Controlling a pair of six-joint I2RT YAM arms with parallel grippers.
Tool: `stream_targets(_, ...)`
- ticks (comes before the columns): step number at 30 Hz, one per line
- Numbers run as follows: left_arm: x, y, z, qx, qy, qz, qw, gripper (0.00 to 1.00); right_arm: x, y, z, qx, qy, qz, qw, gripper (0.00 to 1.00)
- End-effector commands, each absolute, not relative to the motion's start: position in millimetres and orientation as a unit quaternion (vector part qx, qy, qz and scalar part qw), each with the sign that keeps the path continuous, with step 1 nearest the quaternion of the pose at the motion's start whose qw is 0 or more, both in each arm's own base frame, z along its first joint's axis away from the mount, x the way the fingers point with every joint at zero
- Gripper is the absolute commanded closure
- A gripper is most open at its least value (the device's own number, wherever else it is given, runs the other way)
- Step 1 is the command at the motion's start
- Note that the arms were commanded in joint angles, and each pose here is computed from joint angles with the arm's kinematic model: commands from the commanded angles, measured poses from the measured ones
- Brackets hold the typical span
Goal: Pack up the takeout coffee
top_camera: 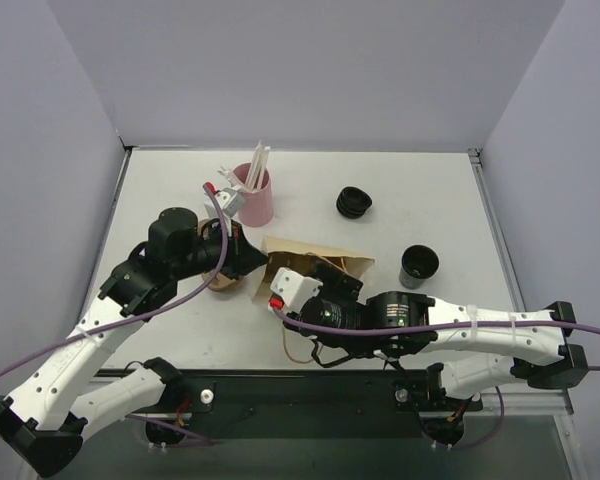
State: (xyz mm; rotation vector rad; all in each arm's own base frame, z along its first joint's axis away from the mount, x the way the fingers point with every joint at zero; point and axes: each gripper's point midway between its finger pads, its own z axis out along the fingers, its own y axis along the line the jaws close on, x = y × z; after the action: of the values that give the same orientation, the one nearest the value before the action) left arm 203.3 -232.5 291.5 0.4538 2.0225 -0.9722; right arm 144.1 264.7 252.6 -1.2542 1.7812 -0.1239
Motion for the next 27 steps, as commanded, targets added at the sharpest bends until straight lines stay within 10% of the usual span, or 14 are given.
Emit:
stream_targets(1,210,-236,314,0.191,0.788,-0.387,0.439,1.0,160,265,274,-0.516,0.704,-0.065,0.484,0.62)
stream_targets(7,222,-236,324,0.183,0.796,-0.368,0.444,1.0,180,270,274,-0.532,0.702,-0.048,0.471,0.62)
stream_targets(18,216,-199,303,0.087,0.847,-0.307,0.425,0.48,195,278,253,-0.512,0.724,-0.035,0.461,0.63)
stream_targets(27,196,-177,278,0.005,0.873,-0.287,0.395,0.44,198,284,248,-0.503,0.732,-0.032,0.459,0.64)
